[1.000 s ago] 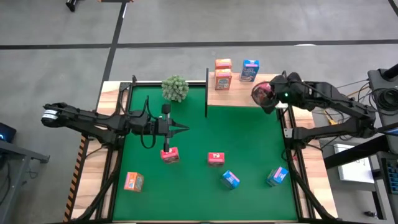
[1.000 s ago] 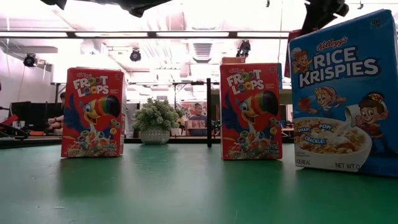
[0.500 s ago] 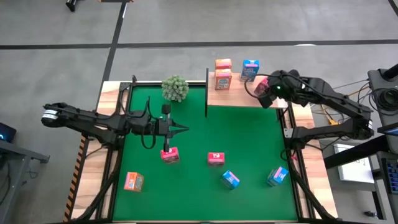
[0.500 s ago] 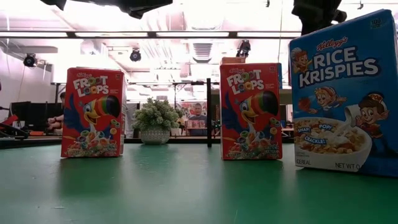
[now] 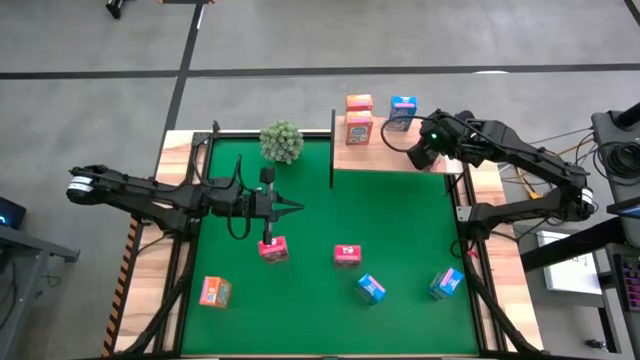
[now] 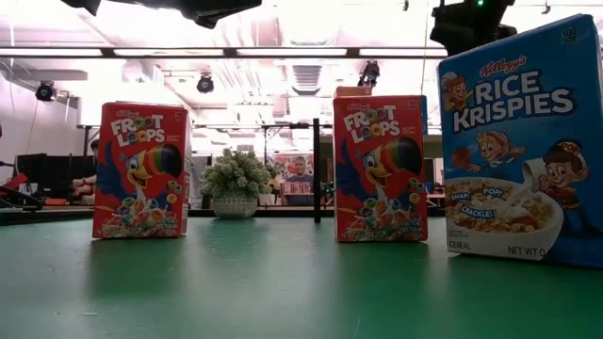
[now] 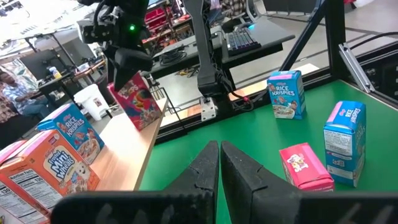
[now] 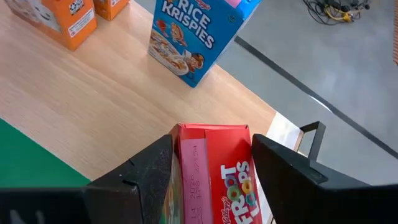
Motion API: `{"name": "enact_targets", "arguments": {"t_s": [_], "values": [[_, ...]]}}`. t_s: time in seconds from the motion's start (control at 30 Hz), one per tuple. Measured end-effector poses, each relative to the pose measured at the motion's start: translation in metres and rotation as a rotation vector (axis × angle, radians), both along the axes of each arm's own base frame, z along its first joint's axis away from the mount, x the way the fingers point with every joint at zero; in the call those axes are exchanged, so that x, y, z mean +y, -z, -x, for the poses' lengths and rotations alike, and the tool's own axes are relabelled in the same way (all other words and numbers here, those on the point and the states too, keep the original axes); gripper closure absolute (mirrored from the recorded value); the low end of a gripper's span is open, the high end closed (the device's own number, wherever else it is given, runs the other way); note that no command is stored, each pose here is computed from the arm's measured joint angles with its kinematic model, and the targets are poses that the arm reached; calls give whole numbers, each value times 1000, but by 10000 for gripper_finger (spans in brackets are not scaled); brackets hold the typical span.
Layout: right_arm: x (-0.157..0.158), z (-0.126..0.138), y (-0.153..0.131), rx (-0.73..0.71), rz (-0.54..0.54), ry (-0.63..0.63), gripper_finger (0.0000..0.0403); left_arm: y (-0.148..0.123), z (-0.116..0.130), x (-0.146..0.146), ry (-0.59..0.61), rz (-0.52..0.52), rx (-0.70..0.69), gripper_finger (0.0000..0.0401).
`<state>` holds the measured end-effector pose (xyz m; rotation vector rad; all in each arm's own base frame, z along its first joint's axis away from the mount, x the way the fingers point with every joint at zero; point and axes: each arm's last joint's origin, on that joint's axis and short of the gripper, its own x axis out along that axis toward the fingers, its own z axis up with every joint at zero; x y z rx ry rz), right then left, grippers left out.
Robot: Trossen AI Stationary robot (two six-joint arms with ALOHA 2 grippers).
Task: Stack cereal on shelf
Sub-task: Put the top red cereal box on the shelf
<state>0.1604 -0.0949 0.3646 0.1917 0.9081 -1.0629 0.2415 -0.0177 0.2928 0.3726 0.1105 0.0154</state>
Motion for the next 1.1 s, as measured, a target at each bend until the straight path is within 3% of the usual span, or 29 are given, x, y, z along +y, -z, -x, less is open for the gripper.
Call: {"name": "enact_targets", "arguments": {"t_s": [0.37, 0.67, 0.87, 1.1], "values": [[7, 3, -36, -195, -19, -70, 193, 0, 0, 0, 3, -42, -2, 401], [32, -12, -45, -351, -187, -308, 196, -2, 0, 0, 5, -73, -20, 401], [59, -26, -29, -257, -292, -406, 212, -2, 0, 0, 5, -73, -19, 401], [81, -25, -10, -52, -419, -355, 248, 0, -1, 0, 5, -75, 1, 401]]}}
